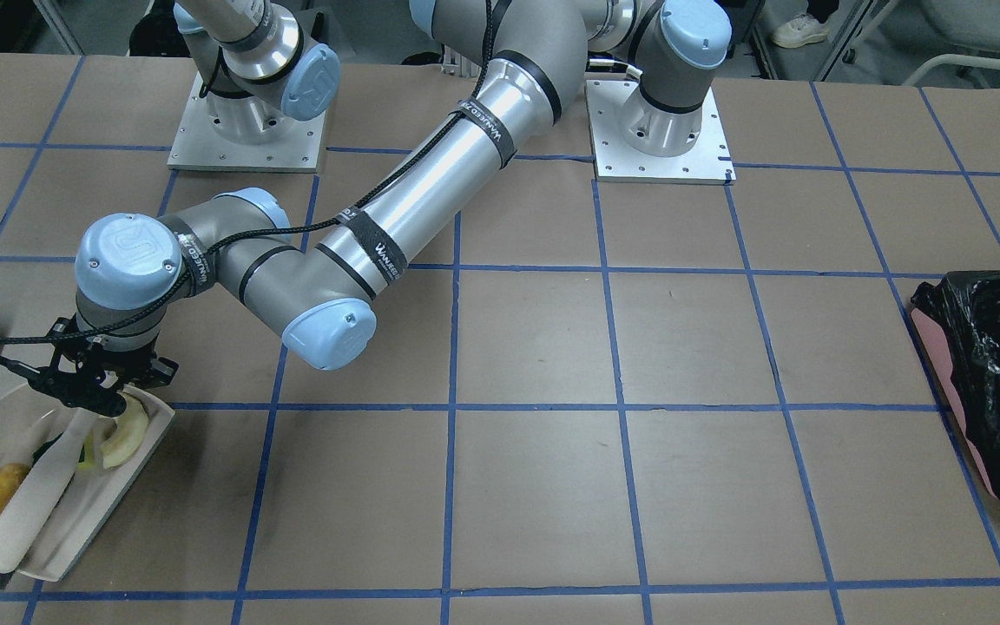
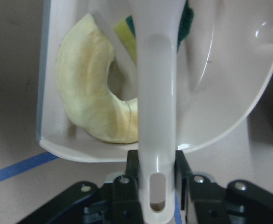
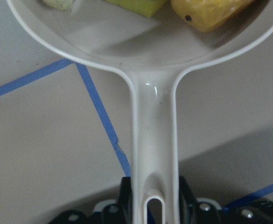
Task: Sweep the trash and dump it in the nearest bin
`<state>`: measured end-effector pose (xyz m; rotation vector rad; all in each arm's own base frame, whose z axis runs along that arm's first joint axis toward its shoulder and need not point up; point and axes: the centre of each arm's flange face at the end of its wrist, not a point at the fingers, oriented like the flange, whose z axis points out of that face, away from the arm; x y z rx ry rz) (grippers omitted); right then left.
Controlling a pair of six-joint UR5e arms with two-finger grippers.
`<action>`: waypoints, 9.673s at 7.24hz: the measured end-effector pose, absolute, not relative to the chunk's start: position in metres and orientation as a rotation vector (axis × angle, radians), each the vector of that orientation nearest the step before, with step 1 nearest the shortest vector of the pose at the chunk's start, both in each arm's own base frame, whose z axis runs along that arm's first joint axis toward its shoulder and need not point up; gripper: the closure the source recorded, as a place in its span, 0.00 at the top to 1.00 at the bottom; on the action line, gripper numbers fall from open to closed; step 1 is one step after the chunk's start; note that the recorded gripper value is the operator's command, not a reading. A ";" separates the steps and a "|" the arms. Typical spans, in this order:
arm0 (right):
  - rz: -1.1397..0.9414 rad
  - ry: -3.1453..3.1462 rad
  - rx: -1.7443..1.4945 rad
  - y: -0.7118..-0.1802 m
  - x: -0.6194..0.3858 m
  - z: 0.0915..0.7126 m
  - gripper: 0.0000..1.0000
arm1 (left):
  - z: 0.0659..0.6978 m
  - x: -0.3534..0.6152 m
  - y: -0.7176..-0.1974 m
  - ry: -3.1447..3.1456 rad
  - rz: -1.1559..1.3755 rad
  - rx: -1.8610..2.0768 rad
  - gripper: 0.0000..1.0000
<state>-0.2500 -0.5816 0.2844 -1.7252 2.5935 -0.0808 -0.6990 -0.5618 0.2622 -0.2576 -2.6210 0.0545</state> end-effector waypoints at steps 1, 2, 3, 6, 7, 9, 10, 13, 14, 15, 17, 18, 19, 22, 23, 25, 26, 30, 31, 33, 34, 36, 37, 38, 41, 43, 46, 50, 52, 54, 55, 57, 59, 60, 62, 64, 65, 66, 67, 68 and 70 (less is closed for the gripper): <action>-0.095 2.586 -1.715 -0.580 -0.249 0.287 0.18 | 0.297 -0.684 -0.567 -2.629 0.046 -0.218 0.00; -0.104 2.586 -1.713 -0.579 -0.248 0.291 0.18 | 0.336 -0.669 -0.566 -2.639 0.026 -0.177 0.00; -0.136 2.575 -1.701 -0.578 -0.246 0.294 0.18 | 0.369 -0.651 -0.564 -2.660 -0.006 -0.137 0.00; -0.340 2.499 -1.575 -0.573 -0.246 0.300 0.17 | 0.411 -0.542 -0.591 -2.827 -0.118 -0.033 0.00; -0.420 2.468 -1.527 -0.572 -0.245 0.305 0.17 | 0.407 -0.494 -0.602 -2.896 -0.145 -0.005 0.00; -0.580 2.421 -1.469 -0.572 -0.238 0.323 0.16 | 0.384 -0.420 -0.599 -3.004 -0.228 0.037 0.00; -0.650 2.401 -1.434 -0.571 -0.238 0.330 0.16 | 0.367 -0.400 -0.578 -3.046 -0.295 0.021 0.00; -0.806 2.359 -1.324 -0.565 -0.248 0.343 0.16 | 0.319 -0.359 -0.486 -3.093 -0.473 0.010 0.00; -0.829 2.363 -1.319 -0.565 -0.252 0.350 0.16 | 0.308 -0.351 -0.458 -3.095 -0.502 0.005 0.00; -0.836 2.379 -1.326 -0.565 -0.259 0.359 0.15 | 0.301 -0.348 -0.434 -3.097 -0.527 -0.012 0.00; -0.811 2.419 -1.370 -0.561 -0.276 0.370 0.14 | 0.294 -0.359 -0.396 -3.102 -0.555 -0.080 0.00; -0.769 2.440 -1.406 -0.553 -0.292 0.372 0.13 | 0.288 -0.364 -0.388 -3.104 -0.565 -0.101 0.00; -0.711 2.449 -1.446 -0.543 -0.310 0.376 0.11 | 0.280 -0.367 -0.382 -3.106 -0.574 -0.115 0.00; -0.554 2.458 -1.609 -0.516 -0.360 0.394 0.10 | 0.258 -0.368 -0.374 -3.103 -0.543 -0.133 0.00; -0.508 2.461 -1.675 -0.499 -0.384 0.397 0.07 | 0.256 -0.368 -0.372 -3.103 -0.542 -0.138 0.00; -0.365 2.487 -1.791 -0.466 -0.434 0.412 0.01 | 0.251 -0.370 -0.365 -3.106 -0.554 -0.157 0.14; -0.322 2.488 -1.841 -0.460 -0.452 0.417 0.01 | 0.249 -0.371 -0.362 -3.108 -0.560 -0.162 0.15; -0.161 2.501 -2.155 -0.460 -0.500 0.461 0.00 | 0.242 -0.370 -0.355 -3.108 -0.587 -0.169 0.60; -0.123 2.501 -2.199 -0.461 -0.508 0.468 0.00 | 0.241 -0.369 -0.354 -3.110 -0.592 -0.178 0.70; -0.094 2.511 -2.178 -0.463 -0.540 0.451 0.00 | 0.241 -0.369 -0.354 -3.112 -0.592 -0.182 0.95; -0.100 2.530 -2.145 -0.458 -0.561 0.441 0.00 | 0.246 -0.370 -0.354 -3.110 -0.576 -0.183 1.00; -0.090 2.564 -2.119 -0.453 -0.578 0.439 0.00 | 0.274 -0.373 -0.367 -3.098 -0.491 -0.180 1.00; -0.048 2.586 -2.123 -0.452 -0.580 0.444 0.00 | 0.302 -0.378 -0.384 -3.099 -0.427 -0.175 1.00; 0.027 2.610 -2.143 -0.454 -0.581 0.448 0.00 | 0.330 -0.375 -0.406 -3.122 -0.360 -0.158 1.00; 0.145 2.598 -2.215 -0.456 -0.581 0.444 0.00 | 0.375 -0.290 -0.491 -3.158 -0.219 0.077 1.00; 0.186 2.576 -2.279 -0.457 -0.572 0.452 0.00 | 0.386 -0.261 -0.506 -3.154 -0.178 0.019 1.00; 0.328 2.632 -2.325 -0.449 -0.561 0.452 0.00 | 0.414 -0.220 -0.520 -3.204 -0.030 -0.182 1.00; 0.540 2.743 -2.265 -0.439 -0.564 0.452 0.00 | 0.473 -0.143 -0.511 -3.169 -0.002 -0.176 1.00; 0.649 2.840 -2.243 -0.436 -0.559 0.475 0.00 | 0.486 -0.124 -0.494 -3.170 -0.053 -0.179 1.00; 0.757 2.834 -2.287 -0.451 -0.531 0.500 0.00 | 0.485 -0.116 -0.492 -3.148 -0.066 -0.174 1.00; 0.789 2.819 -2.298 -0.457 -0.520 0.502 0.00 | 0.487 -0.108 -0.494 -3.144 -0.064 -0.187 1.00; 0.848 2.796 -2.331 -0.460 -0.509 0.504 0.00 | 0.489 -0.096 -0.495 -3.147 -0.056 -0.180 1.00; 0.901 2.798 -2.376 -0.456 -0.503 0.519 0.00 | 0.491 -0.094 -0.496 -3.145 -0.049 -0.172 1.00; 0.908 2.806 -2.380 -0.456 -0.500 0.524 0.00 | 0.491 -0.094 -0.496 -3.145 -0.047 -0.167 1.00; 0.878 2.846 -2.367 -0.462 -0.490 0.527 0.00 | 0.492 -0.094 -0.495 -3.146 -0.045 -0.155 1.00; 0.694 2.961 -2.276 -0.486 -0.465 0.522 0.00 | 0.494 -0.095 -0.494 -3.153 -0.038 -0.157 1.00; 0.559 3.002 -2.222 -0.501 -0.444 0.520 0.00 | 0.495 -0.096 -0.494 -3.152 -0.035 -0.159 1.00; 0.430 3.040 -2.147 -0.512 -0.424 0.518 0.00 | 0.496 -0.096 -0.493 -3.153 -0.032 -0.159 1.00; 0.326 3.062 -2.083 -0.525 -0.404 0.515 0.00 | 0.496 -0.096 -0.493 -3.152 -0.030 -0.159 1.00; 0.221 3.075 -1.998 -0.540 -0.376 0.511 0.00 | 0.497 -0.096 -0.493 -3.151 -0.029 -0.158 1.00; 0.046 3.104 -1.710 -0.567 -0.303 0.506 0.00 | 0.497 -0.095 -0.493 -3.155 -0.028 -0.158 1.00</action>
